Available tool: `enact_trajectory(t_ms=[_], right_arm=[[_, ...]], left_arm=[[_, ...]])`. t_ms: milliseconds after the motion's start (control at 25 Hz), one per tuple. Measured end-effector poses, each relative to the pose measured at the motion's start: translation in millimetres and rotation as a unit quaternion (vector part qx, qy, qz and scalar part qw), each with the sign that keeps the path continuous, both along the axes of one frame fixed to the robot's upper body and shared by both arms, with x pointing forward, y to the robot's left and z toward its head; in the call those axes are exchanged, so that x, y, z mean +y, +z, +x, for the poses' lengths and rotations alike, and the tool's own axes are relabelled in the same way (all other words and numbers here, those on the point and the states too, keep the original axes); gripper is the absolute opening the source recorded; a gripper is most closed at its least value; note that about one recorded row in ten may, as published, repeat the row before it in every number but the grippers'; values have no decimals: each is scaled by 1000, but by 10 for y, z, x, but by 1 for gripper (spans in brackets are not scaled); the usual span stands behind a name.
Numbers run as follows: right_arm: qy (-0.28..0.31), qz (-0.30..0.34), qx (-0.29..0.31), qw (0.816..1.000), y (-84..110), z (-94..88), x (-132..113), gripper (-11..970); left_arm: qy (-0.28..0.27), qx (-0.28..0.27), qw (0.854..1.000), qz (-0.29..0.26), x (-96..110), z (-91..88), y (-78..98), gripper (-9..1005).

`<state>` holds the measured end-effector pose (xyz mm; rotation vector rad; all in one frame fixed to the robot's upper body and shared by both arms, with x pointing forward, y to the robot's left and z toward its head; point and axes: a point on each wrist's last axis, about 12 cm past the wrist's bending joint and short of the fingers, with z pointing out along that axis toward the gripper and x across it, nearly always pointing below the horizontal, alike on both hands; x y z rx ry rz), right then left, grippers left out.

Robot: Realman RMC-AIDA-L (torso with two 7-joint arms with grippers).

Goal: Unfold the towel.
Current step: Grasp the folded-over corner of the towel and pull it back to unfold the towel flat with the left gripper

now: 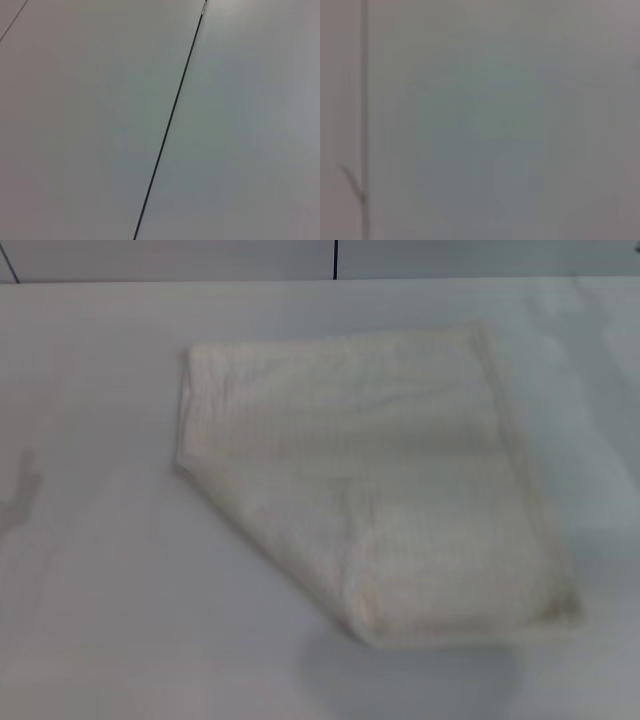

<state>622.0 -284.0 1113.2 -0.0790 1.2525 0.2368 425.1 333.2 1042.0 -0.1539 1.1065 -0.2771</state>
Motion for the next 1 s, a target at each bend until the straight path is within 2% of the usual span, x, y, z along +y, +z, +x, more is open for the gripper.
enact_trajectory(t_ms=[200,1000], right_arm=[[25,-20,30,999,-3,104,123,635],[67,-37,52,996,-82,77,255,636]], left_arm=[[-10,2,1000,7,-5,-14,-4,830],[-64,-3,998,7,-23,-37,24,825]])
